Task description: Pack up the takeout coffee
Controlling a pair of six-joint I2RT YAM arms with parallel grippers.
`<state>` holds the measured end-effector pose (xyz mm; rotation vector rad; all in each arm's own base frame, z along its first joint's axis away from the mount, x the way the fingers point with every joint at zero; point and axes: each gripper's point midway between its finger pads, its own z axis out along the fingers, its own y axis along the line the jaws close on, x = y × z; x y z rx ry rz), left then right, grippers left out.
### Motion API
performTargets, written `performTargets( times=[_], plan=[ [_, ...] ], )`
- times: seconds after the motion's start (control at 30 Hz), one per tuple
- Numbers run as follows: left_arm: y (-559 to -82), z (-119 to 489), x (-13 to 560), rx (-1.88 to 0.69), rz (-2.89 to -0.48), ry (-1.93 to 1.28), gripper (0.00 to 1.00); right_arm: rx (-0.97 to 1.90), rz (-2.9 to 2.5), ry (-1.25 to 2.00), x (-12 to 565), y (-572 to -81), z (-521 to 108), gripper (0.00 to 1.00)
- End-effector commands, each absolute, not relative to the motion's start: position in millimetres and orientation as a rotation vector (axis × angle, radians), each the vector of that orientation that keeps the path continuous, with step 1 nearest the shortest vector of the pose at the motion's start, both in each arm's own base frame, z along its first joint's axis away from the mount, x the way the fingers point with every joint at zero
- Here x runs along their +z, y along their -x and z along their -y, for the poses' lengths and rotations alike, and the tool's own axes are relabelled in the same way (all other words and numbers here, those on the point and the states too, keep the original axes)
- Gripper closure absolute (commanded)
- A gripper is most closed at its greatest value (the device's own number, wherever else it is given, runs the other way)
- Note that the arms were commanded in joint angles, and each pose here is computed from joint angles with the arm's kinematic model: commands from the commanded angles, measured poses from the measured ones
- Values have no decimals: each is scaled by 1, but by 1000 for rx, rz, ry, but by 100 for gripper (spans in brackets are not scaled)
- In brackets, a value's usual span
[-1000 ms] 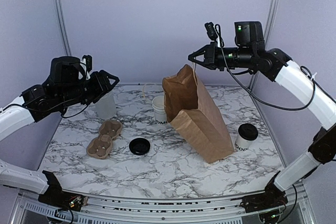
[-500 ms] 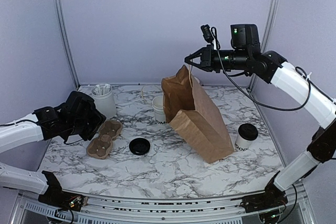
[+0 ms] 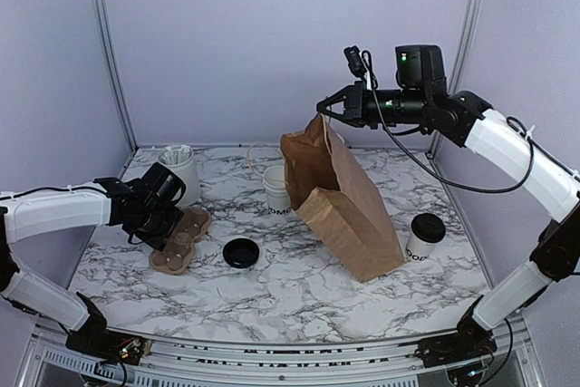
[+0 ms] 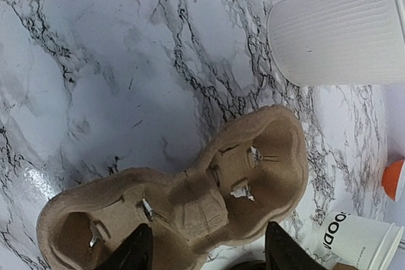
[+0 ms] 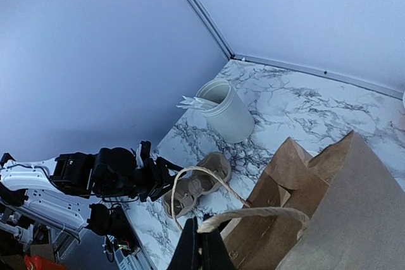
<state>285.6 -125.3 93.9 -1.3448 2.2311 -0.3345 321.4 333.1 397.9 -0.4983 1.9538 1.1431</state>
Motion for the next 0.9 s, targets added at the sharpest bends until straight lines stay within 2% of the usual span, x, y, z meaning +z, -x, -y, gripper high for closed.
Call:
performTargets(
  times=[0.0, 0.33, 0.53, 0.7, 0.87],
  plan=[
    [-288, 124, 85, -287, -2264, 1401, 39, 1160, -1901, 531, 410, -316, -337, 100],
    [-294, 132, 67, -211, -2360, 1359, 39, 1155, -1899, 534, 408, -316, -337, 100],
    [-285, 117, 61, -129, -2376, 1315, 30, 1152, -1898, 536, 407, -317, -338, 100],
    [-285, 95, 65, -31, -2393, 1191, 14, 1149, -1901, 540, 405, -318, -338, 100],
    [-293, 76, 71, 51, -2434, 1045, 10, 1149, -1899, 539, 404, -318, -338, 100]
  ],
)
